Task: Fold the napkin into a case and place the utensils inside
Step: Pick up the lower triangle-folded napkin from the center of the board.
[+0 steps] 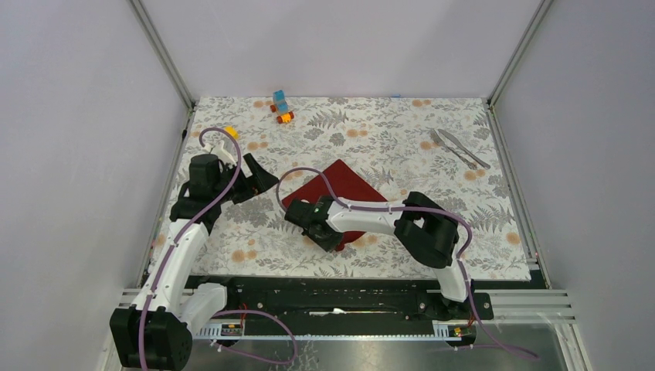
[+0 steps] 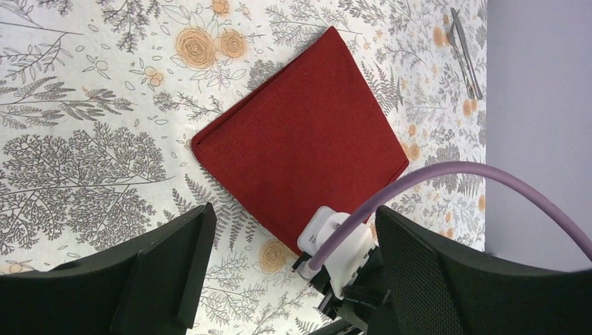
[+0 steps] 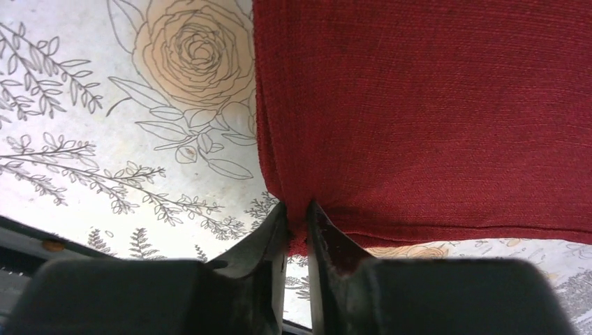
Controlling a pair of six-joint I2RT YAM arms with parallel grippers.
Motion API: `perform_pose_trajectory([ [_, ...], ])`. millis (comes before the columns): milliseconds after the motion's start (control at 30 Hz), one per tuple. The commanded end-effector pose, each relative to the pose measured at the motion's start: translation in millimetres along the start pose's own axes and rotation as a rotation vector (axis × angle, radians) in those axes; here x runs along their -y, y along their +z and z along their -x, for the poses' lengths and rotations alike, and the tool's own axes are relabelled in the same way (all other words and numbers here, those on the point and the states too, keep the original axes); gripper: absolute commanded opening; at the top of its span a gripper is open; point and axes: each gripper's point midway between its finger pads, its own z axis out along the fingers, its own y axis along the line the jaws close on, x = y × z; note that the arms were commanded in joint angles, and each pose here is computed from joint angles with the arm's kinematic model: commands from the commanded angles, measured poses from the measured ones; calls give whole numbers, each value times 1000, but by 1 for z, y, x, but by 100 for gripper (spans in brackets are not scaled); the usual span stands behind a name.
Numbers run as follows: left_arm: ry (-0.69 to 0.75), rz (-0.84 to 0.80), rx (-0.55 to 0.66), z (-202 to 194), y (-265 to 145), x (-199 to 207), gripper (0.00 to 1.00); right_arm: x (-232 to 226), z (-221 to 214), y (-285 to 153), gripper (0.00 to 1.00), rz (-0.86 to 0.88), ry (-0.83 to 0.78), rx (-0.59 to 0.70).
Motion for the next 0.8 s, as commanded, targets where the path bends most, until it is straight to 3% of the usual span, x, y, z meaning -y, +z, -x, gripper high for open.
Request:
perform_pose_trajectory([
  [0,-59,54,49,7,3,-9,90,18,4,2,14,-106,18,55],
  [133,-304,114,-8,-19,20,-29,92,6,18,-18,0,31,53,165],
  [300,-590,24,-130,-66,48,-31,93,-5,21,-37,0,351,184,257],
  [533,-758,4,-127,-94,76,-24,95,10,24,-58,0,655,337,349],
  [767,-849,18,-75,-98,99,-28,96,33,22,-64,0,743,418,400],
])
